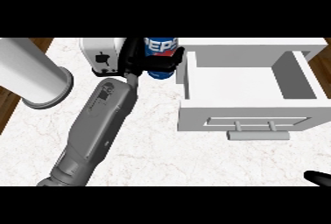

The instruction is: Pick up the can, place it into the drawer and close the drawer

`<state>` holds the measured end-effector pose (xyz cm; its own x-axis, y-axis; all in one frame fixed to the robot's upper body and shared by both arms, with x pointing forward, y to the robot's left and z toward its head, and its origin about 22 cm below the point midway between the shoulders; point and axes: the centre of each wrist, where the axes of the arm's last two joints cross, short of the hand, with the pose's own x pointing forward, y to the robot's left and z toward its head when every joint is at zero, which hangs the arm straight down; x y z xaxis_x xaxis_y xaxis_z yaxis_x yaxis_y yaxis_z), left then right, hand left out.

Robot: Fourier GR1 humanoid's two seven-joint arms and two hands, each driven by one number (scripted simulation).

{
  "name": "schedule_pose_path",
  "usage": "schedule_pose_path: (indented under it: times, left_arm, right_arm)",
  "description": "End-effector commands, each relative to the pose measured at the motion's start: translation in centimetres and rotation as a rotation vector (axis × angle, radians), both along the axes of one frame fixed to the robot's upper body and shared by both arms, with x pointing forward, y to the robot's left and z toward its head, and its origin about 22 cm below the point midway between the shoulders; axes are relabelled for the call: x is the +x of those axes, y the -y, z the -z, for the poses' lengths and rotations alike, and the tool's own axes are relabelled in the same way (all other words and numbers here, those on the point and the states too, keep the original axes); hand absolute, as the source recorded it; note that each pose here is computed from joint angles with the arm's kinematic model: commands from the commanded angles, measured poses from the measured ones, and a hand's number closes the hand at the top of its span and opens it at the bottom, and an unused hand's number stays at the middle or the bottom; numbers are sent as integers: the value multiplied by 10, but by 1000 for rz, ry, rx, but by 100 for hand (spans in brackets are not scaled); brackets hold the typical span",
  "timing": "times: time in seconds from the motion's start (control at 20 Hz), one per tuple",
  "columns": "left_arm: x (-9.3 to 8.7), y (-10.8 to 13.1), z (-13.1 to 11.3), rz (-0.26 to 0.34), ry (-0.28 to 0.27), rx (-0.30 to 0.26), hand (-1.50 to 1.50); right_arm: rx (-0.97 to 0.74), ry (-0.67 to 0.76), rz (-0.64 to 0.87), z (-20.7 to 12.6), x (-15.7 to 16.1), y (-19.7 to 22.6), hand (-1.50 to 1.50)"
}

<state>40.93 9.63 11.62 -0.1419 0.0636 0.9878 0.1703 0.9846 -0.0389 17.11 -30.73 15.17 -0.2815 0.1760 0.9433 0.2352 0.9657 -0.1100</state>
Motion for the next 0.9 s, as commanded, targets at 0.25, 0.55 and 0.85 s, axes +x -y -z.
schedule_pose_path:
  times: [0.25,0.55,0.85]
  left_arm:
    - [5,51,-94,21,33,58,150]
    - [9,84,-121,9,30,92,150]
    - [10,105,-139,26,-26,140,150]
  right_arm:
    - [8,20,-6,-3,4,5,-150]
    - [16,12,-9,-2,8,-10,-150]
    - [-6,40,-19,-17,13,-6,-150]
